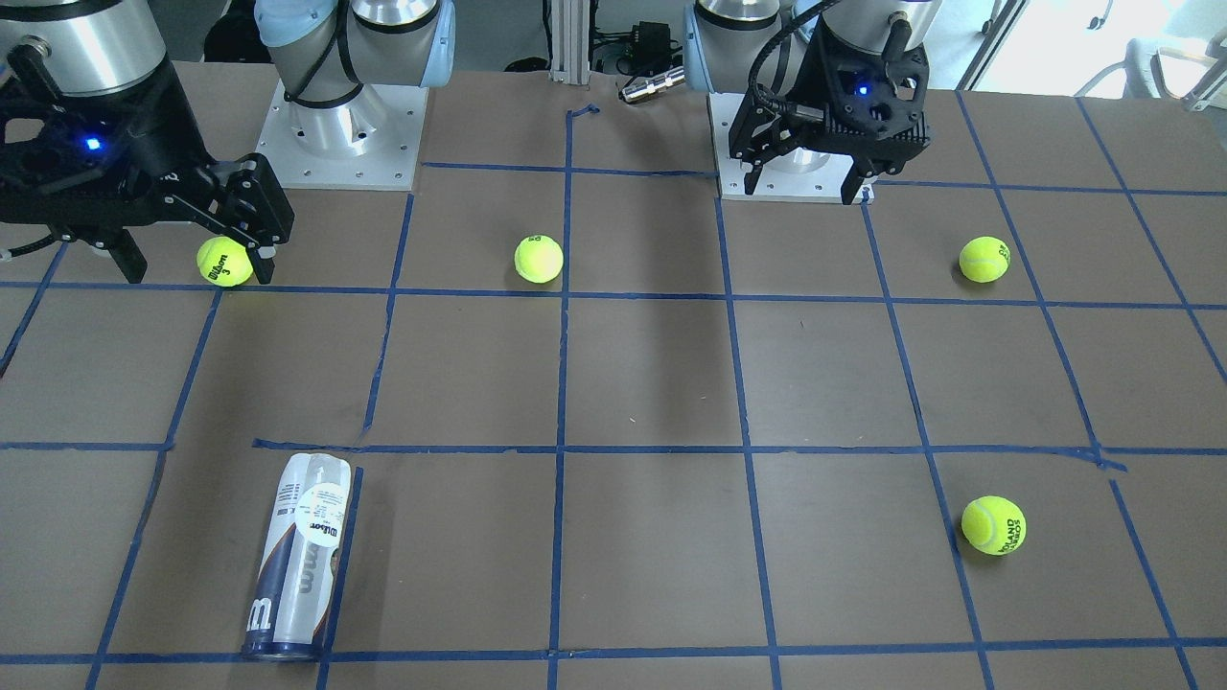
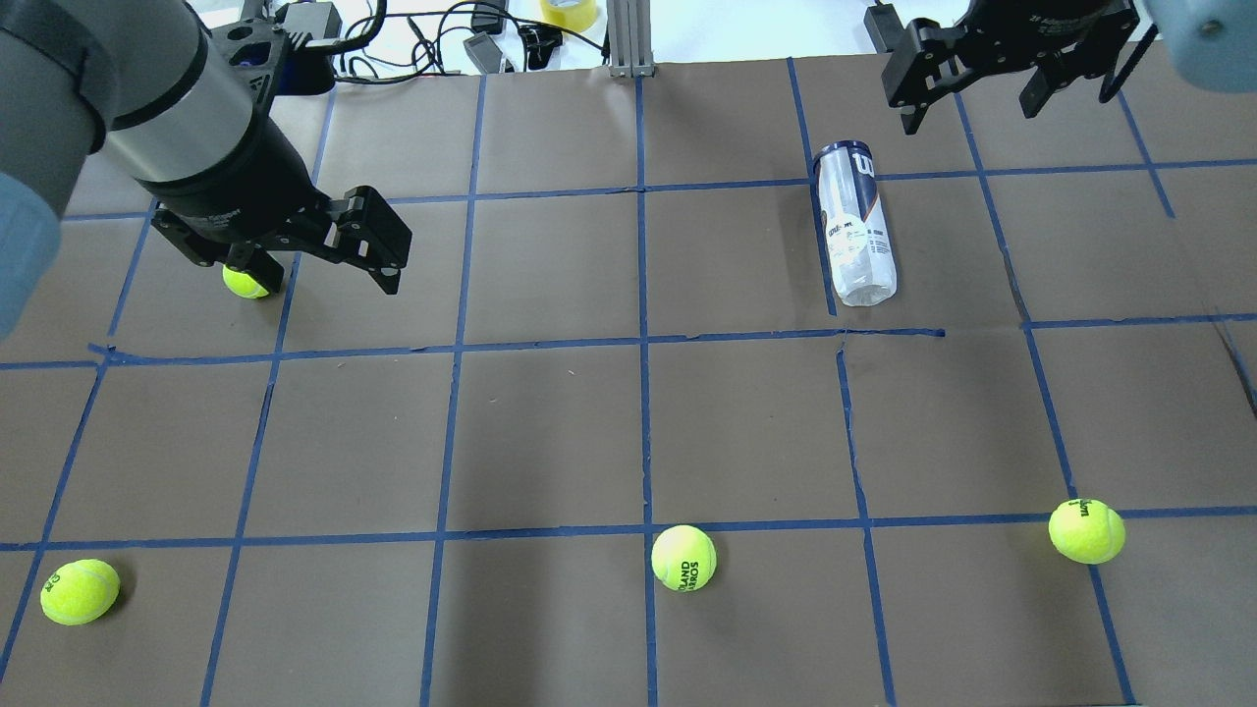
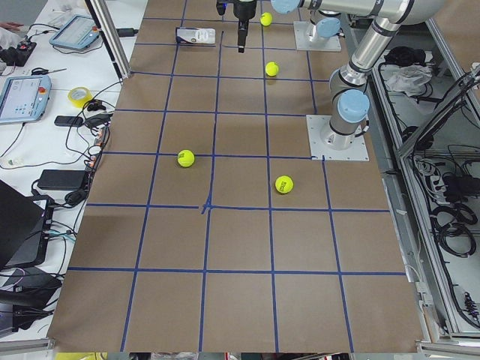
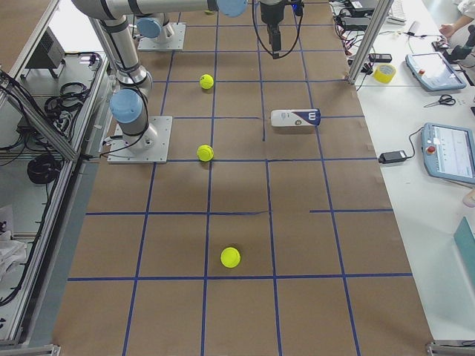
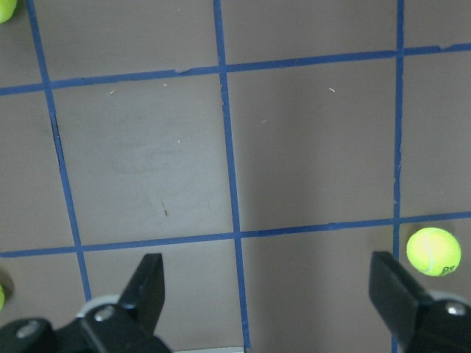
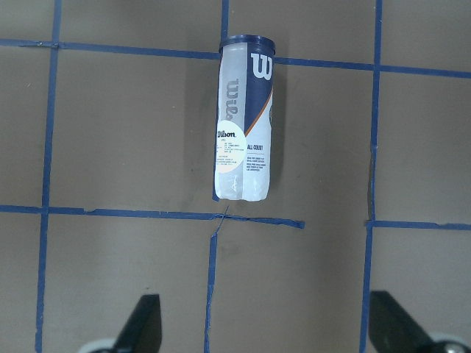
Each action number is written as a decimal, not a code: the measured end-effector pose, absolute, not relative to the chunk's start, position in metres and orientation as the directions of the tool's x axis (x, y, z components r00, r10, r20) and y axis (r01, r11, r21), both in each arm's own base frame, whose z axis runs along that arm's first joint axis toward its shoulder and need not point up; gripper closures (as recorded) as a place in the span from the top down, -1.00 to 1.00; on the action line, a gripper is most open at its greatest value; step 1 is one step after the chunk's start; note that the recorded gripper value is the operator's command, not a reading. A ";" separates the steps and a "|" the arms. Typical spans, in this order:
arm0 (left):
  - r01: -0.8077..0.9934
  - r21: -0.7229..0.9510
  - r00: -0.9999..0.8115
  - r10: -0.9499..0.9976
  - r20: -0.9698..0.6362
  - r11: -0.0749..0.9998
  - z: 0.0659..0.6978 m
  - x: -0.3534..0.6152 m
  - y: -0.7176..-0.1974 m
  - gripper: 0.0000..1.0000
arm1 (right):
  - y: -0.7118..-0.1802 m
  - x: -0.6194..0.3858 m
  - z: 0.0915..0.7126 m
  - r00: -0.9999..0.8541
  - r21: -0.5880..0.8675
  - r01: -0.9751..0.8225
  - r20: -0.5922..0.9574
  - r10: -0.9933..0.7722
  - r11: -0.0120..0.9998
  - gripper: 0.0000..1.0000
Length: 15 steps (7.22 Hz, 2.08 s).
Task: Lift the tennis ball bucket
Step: 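Lower the right gripper over the lying Wilson tennis ball can and close on it, then lift the Wilson can off the table with the right gripper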
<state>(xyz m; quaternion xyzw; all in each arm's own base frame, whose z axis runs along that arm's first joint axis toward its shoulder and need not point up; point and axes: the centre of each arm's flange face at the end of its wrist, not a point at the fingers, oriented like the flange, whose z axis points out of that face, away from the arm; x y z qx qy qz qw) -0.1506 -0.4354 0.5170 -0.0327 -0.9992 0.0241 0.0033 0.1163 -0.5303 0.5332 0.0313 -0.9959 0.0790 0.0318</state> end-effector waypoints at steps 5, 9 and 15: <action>0.063 -0.038 -0.998 0.063 0.006 0.997 0.512 -0.149 -0.437 1.00 | -0.578 0.114 0.454 -0.999 -0.061 -0.022 0.045 -0.019 0.998 1.00; 0.063 -0.035 -0.998 0.063 0.004 0.997 0.511 -0.149 -0.437 1.00 | -0.644 0.112 0.319 -0.999 0.022 -0.031 0.043 -0.032 0.999 1.00; 0.071 -0.032 -0.997 0.072 0.007 0.997 0.507 -0.150 -0.437 1.00 | -0.688 0.109 0.223 -0.998 -0.009 -0.015 0.054 -0.014 1.000 1.00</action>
